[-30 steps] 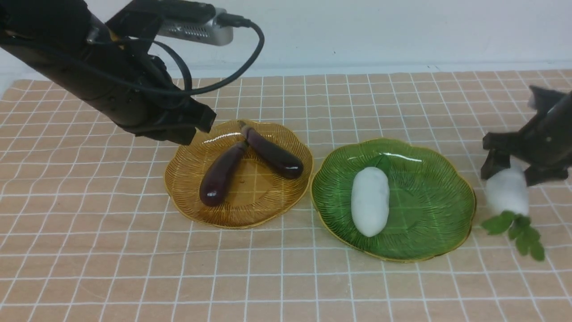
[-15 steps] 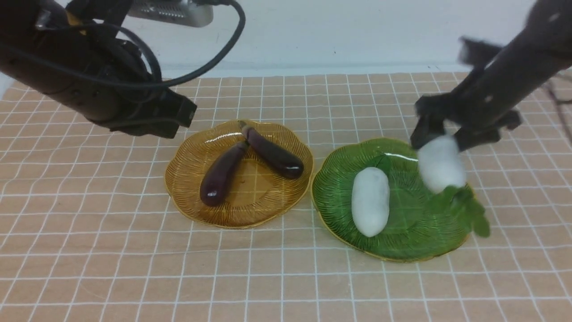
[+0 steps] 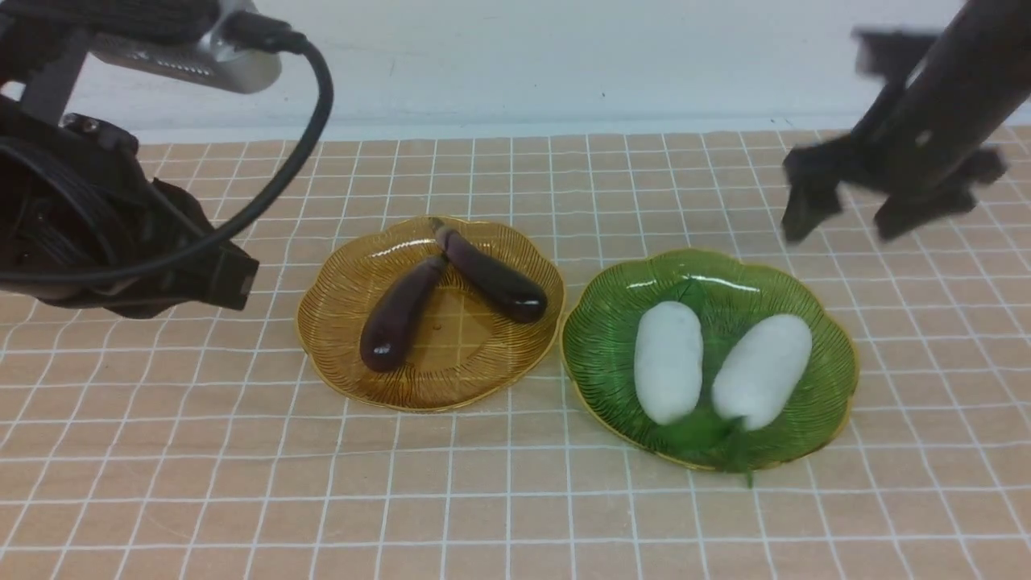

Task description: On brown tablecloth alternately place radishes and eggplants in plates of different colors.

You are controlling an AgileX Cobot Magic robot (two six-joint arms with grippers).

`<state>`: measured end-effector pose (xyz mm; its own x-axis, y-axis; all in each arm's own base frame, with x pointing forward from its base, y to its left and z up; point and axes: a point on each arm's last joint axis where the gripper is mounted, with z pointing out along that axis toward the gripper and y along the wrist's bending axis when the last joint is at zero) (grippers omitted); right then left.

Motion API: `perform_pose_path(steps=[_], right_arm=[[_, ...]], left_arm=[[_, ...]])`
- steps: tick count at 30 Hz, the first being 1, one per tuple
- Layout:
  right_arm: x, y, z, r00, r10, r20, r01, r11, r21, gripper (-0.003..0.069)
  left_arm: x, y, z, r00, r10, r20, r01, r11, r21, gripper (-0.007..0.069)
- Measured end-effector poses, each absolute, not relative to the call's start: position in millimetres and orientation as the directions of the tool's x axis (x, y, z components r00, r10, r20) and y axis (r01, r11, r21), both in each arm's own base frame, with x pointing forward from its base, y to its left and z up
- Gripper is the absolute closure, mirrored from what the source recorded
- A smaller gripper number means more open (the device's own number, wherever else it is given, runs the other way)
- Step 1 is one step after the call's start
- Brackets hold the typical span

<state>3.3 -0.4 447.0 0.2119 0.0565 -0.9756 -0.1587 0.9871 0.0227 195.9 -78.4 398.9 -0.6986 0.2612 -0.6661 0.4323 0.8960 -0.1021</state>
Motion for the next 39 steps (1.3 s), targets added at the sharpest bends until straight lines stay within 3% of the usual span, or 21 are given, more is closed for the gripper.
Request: perform_pose_path(steps=[4, 8, 11, 17, 21, 27, 35, 39], right_arm=[[12, 2, 371, 0.27, 0.087, -0.959, -0.175, 0.984, 0.04, 0.0674], [7, 1, 340, 0.38, 0.108, -0.919, -0.181, 0.983, 0.04, 0.0674], [7, 1, 341, 0.436, 0.117, -0.892, -0.183, 0.982, 0.039, 0.0674], [7, 1, 341, 0.445, 0.118, -0.888, -0.183, 0.982, 0.039, 0.0674], [7, 1, 341, 0.445, 0.118, -0.888, -0.183, 0.982, 0.039, 0.0674], [7, 1, 341, 0.444, 0.118, -0.888, -0.183, 0.982, 0.039, 0.0674], [7, 1, 340, 0.443, 0.118, -0.889, -0.183, 0.982, 0.039, 0.0674], [7, 1, 340, 0.443, 0.118, -0.889, -0.183, 0.982, 0.039, 0.0674]], left_arm=[[196, -79, 399, -0.699, 0.254, -0.669, 0.433, 0.894, -0.113, 0.0629], [188, -77, 390, -0.699, 0.249, -0.67, 0.429, 0.896, -0.114, 0.0629], [162, -66, 378, -0.661, 0.231, -0.714, 0.421, 0.902, -0.098, 0.0629], [98, -43, 348, -0.459, 0.107, -0.882, 0.386, 0.918, -0.089, 0.0629], [72, -33, 326, -0.334, 0.034, -0.942, 0.373, 0.922, -0.099, 0.0629], [51, -26, 303, -0.278, 0.009, -0.96, 0.376, 0.921, -0.101, 0.0629], [48, -26, 297, -0.306, 0.038, -0.951, 0.384, 0.919, -0.087, 0.0629], [50, -23, 294, -0.259, 0.066, -0.964, 0.364, 0.931, -0.034, 0.0629]])
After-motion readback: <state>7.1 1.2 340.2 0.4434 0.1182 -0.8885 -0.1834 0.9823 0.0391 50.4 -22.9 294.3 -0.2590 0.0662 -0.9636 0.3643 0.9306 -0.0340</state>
